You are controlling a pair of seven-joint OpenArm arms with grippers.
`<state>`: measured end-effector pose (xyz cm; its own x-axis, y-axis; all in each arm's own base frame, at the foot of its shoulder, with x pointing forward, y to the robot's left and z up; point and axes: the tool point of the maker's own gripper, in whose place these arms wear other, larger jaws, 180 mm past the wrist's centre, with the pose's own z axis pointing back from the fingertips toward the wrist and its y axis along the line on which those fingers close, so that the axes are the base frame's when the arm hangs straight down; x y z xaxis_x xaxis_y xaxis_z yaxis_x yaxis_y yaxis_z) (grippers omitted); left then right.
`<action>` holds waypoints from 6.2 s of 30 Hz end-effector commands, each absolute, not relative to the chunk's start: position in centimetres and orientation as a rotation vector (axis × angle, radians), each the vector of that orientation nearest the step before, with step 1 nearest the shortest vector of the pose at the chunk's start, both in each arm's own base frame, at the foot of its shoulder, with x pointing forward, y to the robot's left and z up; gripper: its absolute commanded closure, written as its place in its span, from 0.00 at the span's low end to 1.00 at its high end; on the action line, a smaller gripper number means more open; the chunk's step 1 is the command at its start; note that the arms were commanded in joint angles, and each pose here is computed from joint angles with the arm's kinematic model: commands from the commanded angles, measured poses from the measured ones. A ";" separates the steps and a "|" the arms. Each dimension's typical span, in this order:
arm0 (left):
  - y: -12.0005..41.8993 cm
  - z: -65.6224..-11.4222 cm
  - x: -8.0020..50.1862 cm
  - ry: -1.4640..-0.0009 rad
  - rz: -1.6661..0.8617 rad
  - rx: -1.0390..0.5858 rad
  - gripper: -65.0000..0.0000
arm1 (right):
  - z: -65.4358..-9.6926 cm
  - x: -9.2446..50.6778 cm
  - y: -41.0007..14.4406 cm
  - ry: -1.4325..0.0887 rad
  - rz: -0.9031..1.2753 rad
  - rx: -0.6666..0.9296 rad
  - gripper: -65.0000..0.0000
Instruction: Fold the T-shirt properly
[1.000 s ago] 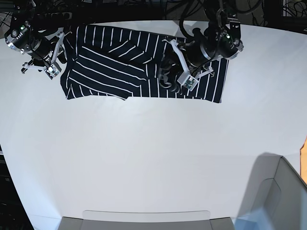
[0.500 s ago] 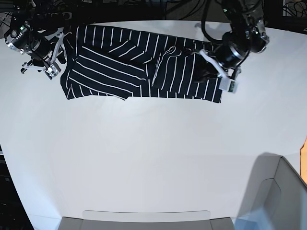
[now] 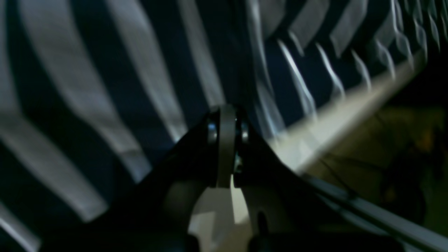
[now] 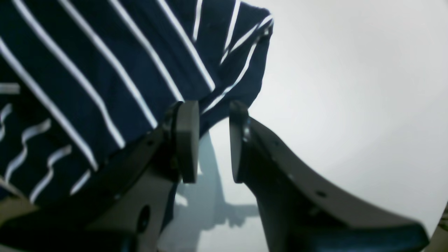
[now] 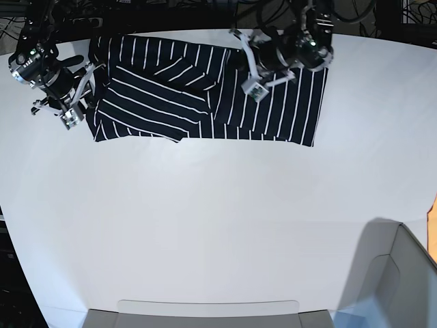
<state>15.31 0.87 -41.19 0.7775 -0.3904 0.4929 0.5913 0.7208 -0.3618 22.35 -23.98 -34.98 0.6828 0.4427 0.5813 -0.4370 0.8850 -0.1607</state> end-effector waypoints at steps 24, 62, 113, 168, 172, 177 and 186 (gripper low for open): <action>0.0 -35.8 18.3 -0.613 -0.587 -0.534 1.00 | -42.7 19.2 -26.6 -0.503 0.078 0.438 0.75; 0.5 -36.6 17.2 -0.577 -0.593 -0.526 1.00 | -41.8 28.1 -16.2 -0.533 0.418 0.447 1.00; 0.7 -37.0 16.3 -0.555 -0.592 -0.526 1.00 | -36.5 27.1 -34.3 -0.732 0.020 0.291 0.49; 0.5 -36.9 16.3 -0.556 -0.590 -0.533 1.00 | -44.0 25.8 -27.4 -0.499 0.033 0.444 1.00; 0.5 -36.9 16.3 -0.556 -0.590 -0.533 1.00 | -44.5 25.4 -27.3 -0.467 0.058 0.422 1.00; 0.5 -36.9 16.3 -0.554 -0.592 -0.532 1.00 | -43.5 26.4 -27.2 -0.511 0.114 0.379 1.00; 0.7 -36.8 15.6 -0.544 -0.588 -0.536 1.00 | -36.6 29.9 -35.7 -0.707 0.030 0.202 1.00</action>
<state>15.32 0.98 -37.59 0.7156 -0.3818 0.5849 0.6306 0.7133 -0.3059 28.08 -34.80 -39.13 0.8165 -0.0538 0.5748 -0.0739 0.9777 0.1966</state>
